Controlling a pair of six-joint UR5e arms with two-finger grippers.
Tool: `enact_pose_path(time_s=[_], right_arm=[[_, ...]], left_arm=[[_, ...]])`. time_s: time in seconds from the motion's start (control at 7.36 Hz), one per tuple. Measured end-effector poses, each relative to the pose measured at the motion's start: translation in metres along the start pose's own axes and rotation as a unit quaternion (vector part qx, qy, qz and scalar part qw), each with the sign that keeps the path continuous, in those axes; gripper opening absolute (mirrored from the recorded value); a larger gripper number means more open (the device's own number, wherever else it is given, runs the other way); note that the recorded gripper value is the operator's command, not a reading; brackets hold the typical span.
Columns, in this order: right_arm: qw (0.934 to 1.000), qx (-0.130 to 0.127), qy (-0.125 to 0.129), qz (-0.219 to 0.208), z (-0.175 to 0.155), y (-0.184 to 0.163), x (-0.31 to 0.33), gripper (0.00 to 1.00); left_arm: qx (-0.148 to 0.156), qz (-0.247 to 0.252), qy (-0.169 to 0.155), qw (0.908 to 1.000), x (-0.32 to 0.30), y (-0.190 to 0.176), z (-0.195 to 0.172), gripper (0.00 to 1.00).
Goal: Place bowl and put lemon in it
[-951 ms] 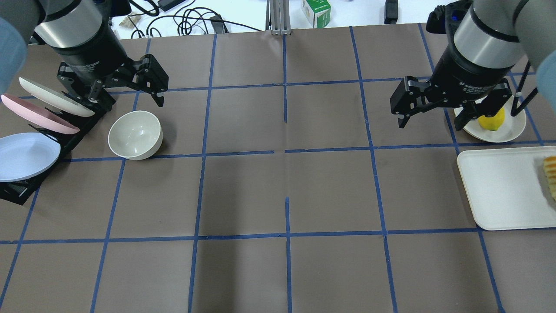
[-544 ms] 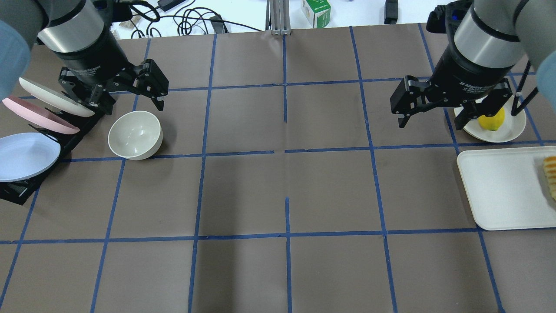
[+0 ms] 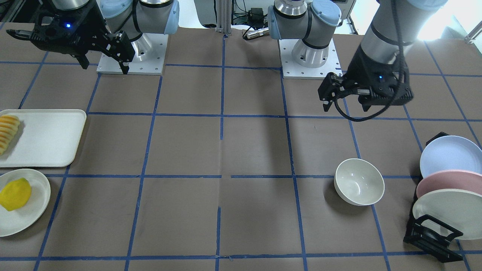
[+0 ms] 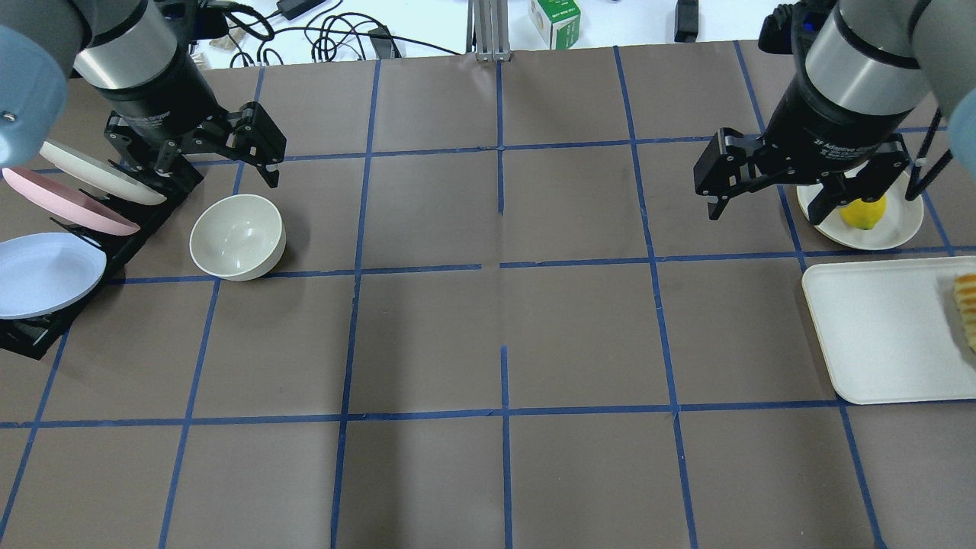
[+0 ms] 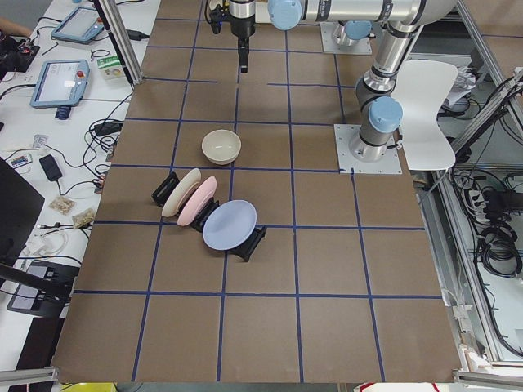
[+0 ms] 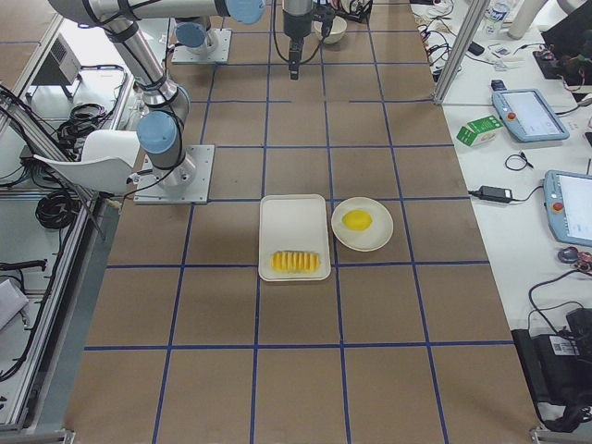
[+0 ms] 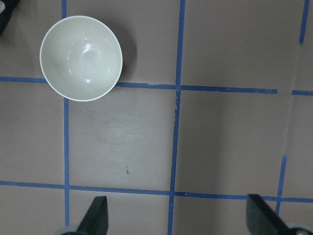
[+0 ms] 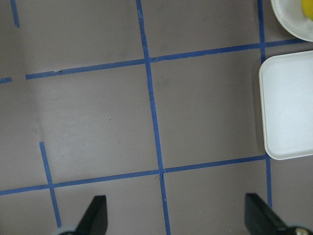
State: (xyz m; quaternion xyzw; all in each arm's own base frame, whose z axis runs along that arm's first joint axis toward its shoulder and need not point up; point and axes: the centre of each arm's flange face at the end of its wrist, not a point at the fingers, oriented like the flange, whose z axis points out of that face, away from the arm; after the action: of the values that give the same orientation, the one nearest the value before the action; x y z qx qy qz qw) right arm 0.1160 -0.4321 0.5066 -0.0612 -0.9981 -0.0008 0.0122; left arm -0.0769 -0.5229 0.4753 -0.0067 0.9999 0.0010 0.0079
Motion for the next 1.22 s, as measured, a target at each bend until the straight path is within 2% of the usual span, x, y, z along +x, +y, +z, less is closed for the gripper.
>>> enact_pose_path(time_s=[0.14,0.41,0.82,0.95,1.22], right_arm=[[0.9999,-0.001,0.000,0.011,0.003,-0.007,0.012,1.00],[0.9988,-0.013,-0.002,0.047,0.025,-0.043,0.071,1.00],[0.9993,-0.016,-0.004,0.034,0.093,-0.119,0.165,1.00],[0.9995,-0.019,-0.004,0.026,0.120,-0.139,0.193,1.00],[0.9998,-0.014,0.011,0.005,0.170,-0.170,0.240,1.00]], left_arm=[[-0.006,-0.006,0.009,0.9999,-0.039,-0.019,0.019,1.00],[-0.018,0.006,0.027,0.9995,-0.103,-0.046,0.059,1.00],[-0.019,0.007,0.030,0.9993,-0.152,-0.079,0.133,1.00],[-0.012,0.015,0.028,0.9994,-0.163,-0.081,0.162,1.00],[0.002,0.017,0.024,0.9996,-0.190,-0.075,0.212,1.00]])
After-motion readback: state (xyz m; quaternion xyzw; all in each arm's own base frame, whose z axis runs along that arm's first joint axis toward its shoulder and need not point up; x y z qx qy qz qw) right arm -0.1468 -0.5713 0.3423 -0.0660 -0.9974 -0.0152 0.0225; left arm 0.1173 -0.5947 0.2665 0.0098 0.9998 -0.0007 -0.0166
